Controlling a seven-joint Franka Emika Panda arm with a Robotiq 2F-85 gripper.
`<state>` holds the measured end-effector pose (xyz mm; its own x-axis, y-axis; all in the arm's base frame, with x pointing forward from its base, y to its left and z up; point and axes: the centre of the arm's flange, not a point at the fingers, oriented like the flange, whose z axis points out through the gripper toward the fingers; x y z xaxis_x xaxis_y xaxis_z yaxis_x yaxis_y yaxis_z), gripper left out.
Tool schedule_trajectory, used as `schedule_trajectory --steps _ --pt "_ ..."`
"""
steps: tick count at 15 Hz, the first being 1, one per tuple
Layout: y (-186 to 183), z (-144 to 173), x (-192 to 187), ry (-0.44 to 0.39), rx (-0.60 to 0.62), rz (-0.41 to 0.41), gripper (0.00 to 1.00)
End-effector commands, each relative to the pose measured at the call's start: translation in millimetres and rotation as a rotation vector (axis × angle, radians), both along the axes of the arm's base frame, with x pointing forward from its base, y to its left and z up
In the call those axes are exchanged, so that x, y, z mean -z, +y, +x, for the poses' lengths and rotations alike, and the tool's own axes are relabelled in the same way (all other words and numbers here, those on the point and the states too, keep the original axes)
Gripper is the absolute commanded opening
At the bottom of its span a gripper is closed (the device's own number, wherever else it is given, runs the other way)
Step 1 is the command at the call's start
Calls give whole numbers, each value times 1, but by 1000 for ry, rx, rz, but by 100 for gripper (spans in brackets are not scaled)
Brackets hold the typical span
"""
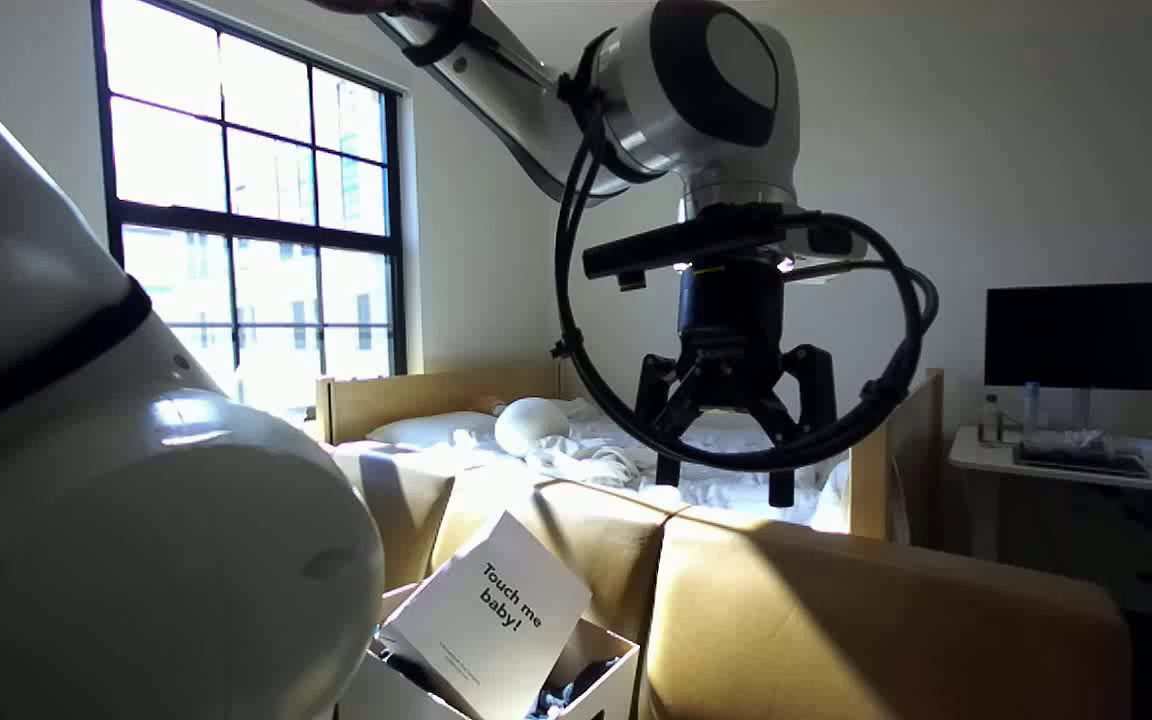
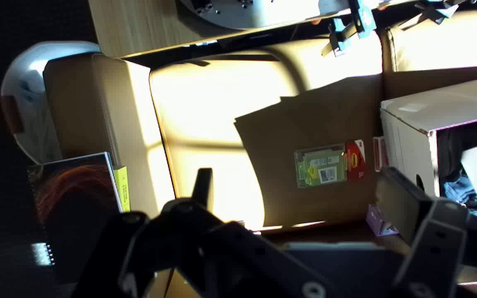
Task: Remove the white paper bag from the box and put it on the couch
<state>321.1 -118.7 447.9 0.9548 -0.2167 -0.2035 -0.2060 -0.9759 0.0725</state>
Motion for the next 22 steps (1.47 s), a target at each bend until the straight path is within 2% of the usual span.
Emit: schedule_trajectory --steps 1,4,5,7,9,11,13,16,18,19,21,22 --pt "0 0 0 0 0 0 100" --pt "0 0 0 0 0 0 100" --pt "1 0 -5 -1 35 -2 100" --pt "15 19 -14 2 -26 -48 100" --pt "43 52 -31 14 -128 -87 100" --pt "92 80 -50 17 -254 -86 100" --pt "146 104 -54 3 -334 -129 100" --pt "238 126 -38 -25 -485 -77 100" --pt "297 128 -16 14 -557 -30 100" --pt "325 129 -3 23 -572 -21 100" --pt "382 133 17 24 -525 19 100" --pt "404 139 22 -12 -476 39 100"
